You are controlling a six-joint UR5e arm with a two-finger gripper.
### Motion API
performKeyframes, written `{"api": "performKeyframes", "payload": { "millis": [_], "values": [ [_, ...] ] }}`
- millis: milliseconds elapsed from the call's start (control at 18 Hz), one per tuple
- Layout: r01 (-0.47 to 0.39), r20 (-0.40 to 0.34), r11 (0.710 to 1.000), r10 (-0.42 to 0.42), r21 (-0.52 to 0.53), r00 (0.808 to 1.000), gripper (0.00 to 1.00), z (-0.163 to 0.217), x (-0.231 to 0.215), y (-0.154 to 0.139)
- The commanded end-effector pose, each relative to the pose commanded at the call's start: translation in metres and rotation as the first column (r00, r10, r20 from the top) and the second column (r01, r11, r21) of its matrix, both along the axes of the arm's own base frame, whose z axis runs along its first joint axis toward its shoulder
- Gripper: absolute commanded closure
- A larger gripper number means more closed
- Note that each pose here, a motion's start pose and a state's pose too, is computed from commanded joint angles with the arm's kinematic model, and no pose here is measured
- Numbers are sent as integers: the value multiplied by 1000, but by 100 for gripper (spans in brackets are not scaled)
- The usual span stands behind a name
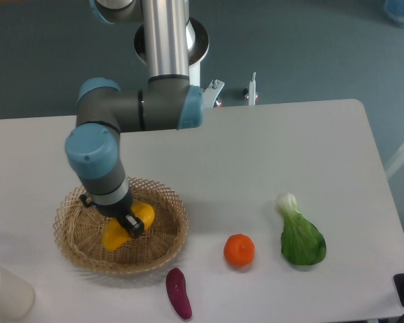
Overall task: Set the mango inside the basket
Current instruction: 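Carry the mango over the wicker basket and lower it inside, then open the gripper to release the mango into the basket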
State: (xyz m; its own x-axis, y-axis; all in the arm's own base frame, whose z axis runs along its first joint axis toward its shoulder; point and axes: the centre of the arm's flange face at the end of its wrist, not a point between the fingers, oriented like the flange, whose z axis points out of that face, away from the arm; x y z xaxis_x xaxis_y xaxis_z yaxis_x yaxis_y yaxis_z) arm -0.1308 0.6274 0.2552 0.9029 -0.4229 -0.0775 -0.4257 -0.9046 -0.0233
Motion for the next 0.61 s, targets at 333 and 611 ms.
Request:
{"api": "performKeyframes", "payload": {
  "millis": [333, 611],
  "values": [
    [23, -5, 1000, -23, 11, 1000, 1, -1, 16, -4],
    [-80, -12, 995, 81, 61, 997, 0, 9, 14, 2]
  ]
}}
